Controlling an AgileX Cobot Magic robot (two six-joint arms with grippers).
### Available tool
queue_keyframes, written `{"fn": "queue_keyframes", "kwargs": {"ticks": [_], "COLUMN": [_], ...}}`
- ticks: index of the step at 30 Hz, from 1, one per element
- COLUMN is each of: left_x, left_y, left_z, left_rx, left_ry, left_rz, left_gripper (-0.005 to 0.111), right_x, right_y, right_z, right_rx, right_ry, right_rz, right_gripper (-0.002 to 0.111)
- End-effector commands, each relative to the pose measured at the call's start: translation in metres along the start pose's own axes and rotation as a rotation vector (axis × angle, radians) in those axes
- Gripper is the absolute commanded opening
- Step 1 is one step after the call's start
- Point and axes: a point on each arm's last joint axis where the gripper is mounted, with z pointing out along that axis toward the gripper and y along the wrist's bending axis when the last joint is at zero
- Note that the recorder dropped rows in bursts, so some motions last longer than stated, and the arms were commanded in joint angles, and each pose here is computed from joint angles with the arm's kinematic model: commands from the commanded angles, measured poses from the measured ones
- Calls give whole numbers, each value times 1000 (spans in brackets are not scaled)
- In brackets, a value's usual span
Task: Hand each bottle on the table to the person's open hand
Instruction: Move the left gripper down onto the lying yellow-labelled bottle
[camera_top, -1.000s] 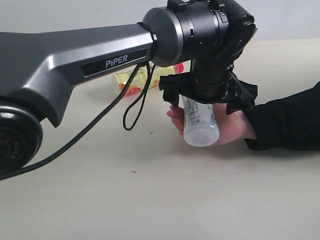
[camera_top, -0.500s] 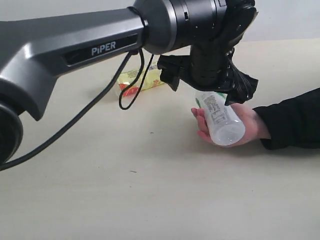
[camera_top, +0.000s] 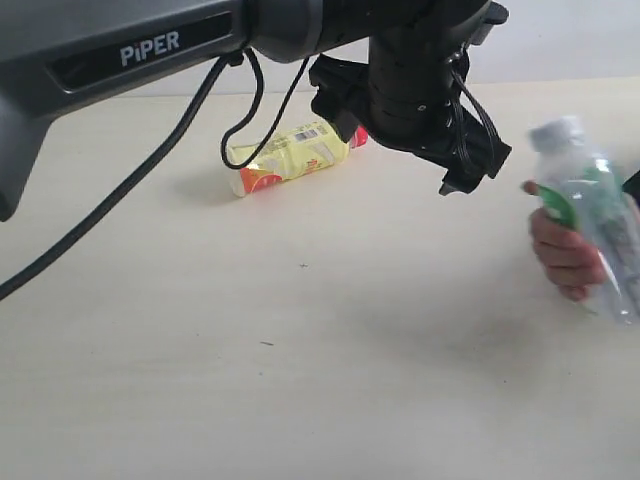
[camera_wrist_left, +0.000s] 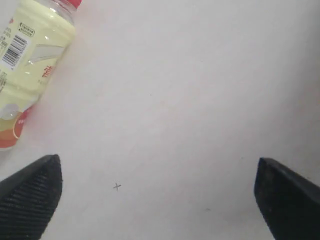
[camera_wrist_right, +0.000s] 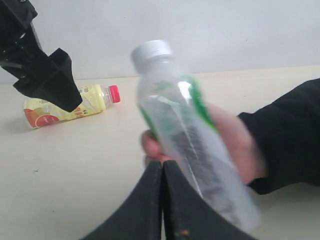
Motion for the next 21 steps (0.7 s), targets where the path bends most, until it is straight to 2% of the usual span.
{"fn": "queue_keyframes", "kwargs": {"ticks": [1, 5, 13, 21], "left_x": [-4, -7, -10, -11], "left_y": [13, 34, 90, 138], "left_z": [-3, 1, 16, 25], "left_rx": [-19, -5, 98, 163], "left_ry": [-17, -5, 41, 13], "left_rz": [93, 127, 179, 270], "left_gripper": [105, 105, 105, 105], "right_x": [1, 1, 1, 1], "right_y": [0, 0, 0, 0], "right_z": [0, 0, 0, 0], "right_rx": [-6, -6, -6, -6], "right_ry": [-7, -7, -7, -7], "right_rz": [-9, -9, -9, -9], "right_gripper": [0, 0, 0, 0]}}
